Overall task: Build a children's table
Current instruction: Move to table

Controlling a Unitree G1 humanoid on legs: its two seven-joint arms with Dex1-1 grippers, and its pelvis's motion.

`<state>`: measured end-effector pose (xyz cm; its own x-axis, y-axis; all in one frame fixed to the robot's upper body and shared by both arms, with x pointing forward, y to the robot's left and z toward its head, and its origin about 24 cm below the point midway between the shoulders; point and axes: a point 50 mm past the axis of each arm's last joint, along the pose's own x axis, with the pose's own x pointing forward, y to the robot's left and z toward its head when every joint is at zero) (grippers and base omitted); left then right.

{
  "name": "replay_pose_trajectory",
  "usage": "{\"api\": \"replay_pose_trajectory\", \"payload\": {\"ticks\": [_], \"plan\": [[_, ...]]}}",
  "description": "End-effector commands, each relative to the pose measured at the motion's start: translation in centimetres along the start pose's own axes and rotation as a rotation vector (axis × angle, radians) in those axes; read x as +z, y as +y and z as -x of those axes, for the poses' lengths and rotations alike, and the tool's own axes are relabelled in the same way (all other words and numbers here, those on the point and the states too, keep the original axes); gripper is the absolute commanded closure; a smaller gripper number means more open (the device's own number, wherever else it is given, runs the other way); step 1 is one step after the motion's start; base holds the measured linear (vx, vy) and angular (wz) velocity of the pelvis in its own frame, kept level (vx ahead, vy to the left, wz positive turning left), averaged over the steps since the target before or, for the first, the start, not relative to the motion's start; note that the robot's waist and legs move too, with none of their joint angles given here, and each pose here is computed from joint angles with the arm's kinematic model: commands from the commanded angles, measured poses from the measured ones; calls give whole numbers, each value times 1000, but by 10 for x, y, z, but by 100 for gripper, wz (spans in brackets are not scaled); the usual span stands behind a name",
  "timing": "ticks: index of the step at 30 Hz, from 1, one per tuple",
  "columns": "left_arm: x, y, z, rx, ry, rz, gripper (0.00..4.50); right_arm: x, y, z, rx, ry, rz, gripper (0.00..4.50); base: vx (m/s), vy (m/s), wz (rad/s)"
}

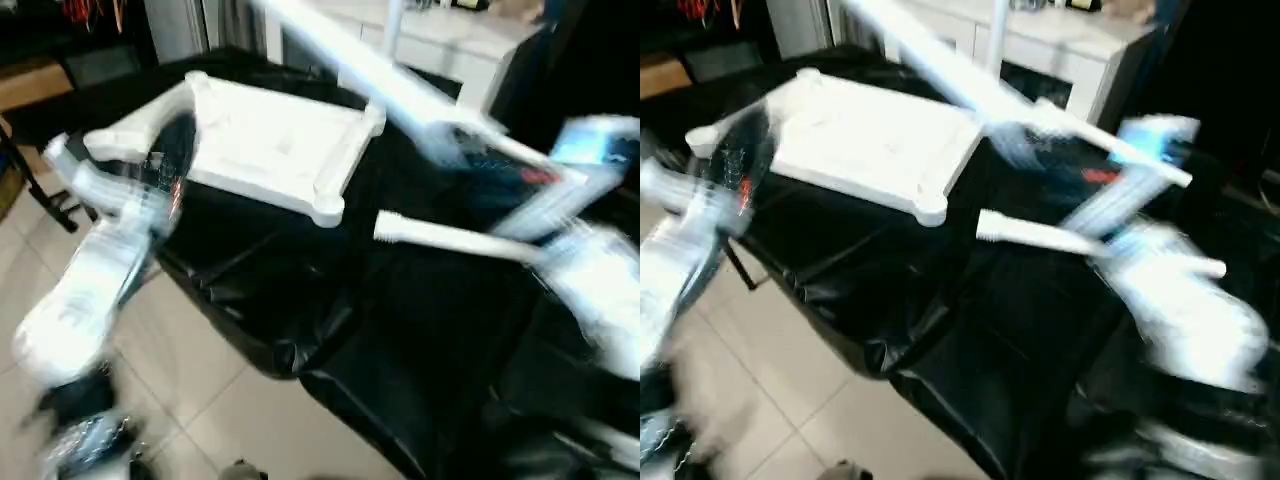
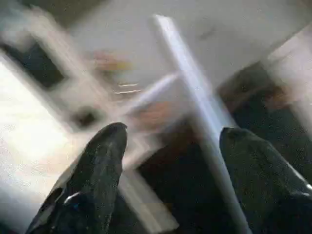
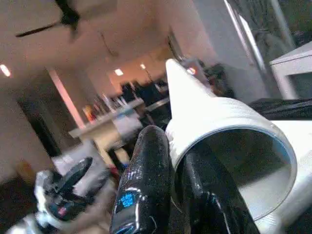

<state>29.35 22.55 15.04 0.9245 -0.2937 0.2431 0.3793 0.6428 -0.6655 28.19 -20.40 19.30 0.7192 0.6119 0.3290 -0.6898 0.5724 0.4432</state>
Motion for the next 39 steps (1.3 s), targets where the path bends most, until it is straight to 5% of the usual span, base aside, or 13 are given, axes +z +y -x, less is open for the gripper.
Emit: {"api": "replay_pose_trajectory", "payload": {"ticks": [1, 2, 4, 5, 9, 12, 15, 17, 23, 39], "plan": [[-1, -4, 0, 64, 42, -246, 106, 8, 1, 3, 4, 10, 68, 450, 0, 0, 0], [0, 0, 6, 156, 57, -466, 106, 15, -7, 6, -63, -10, 116, 450, 0, 0, 0], [1, 1, 8, 189, 52, -539, 106, 18, -9, 6, -83, -26, 124, 450, 0, 0, 0], [7, 1, 14, 279, 36, -699, 106, 23, -13, 4, -129, -87, 132, 450, 0, 0, 0], [3, 0, 21, 382, 53, -826, 106, 18, -21, 1, -314, -197, 148, 450, 0, 0, 0], [-12, 4, 28, 417, 74, -898, 106, -4, -23, 1, -473, -120, 364, 450, 0, 0, 0], [-16, 8, 30, 449, 61, -917, 106, -12, -19, -4, -498, -115, 414, 450, 0, 0, 0], [-24, 7, 29, 459, 51, -914, 106, -26, -14, -9, -540, -51, 536, 450, 0, 0, 0], [-34, -3, 23, 397, 26, -896, 106, -51, -13, -16, -549, 35, 633, 450, 0, 0, 0], [-51, -4, 22, 364, 45, -930, 106, -75, -18, -38, -506, 79, 553, 450, 4, 2, -34]]}}
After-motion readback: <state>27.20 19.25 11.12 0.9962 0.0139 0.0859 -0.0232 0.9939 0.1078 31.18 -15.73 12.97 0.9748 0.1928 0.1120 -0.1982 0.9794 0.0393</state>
